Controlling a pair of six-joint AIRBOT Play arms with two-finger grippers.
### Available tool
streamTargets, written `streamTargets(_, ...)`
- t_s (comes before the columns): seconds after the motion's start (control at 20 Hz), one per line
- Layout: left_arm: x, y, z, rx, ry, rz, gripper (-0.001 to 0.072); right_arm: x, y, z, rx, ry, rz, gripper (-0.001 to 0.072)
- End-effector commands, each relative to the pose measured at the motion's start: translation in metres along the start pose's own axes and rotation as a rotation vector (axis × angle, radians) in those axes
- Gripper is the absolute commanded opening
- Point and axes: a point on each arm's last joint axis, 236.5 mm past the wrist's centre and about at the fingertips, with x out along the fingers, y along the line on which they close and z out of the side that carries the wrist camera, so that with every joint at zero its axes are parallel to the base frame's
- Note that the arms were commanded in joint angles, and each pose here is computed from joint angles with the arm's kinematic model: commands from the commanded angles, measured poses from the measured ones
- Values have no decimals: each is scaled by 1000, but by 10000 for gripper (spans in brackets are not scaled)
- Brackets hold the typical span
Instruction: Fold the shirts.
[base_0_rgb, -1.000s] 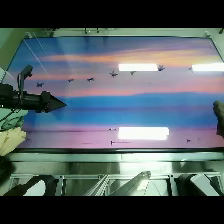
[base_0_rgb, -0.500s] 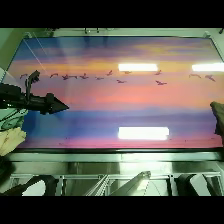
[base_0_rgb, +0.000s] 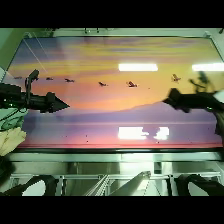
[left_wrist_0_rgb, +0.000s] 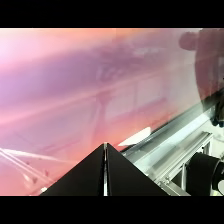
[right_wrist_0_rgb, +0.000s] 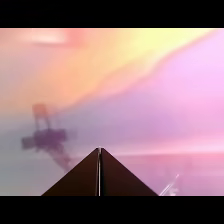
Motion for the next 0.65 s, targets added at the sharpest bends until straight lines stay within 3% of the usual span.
streamTargets(0.0,0,1,0,-4,0,0,13,54,48,-15,-105,70,50,18)
streamTargets(0.6,-1,-5,-12,-5,50,-24,13,53,50,-37,-106,166,53,19)
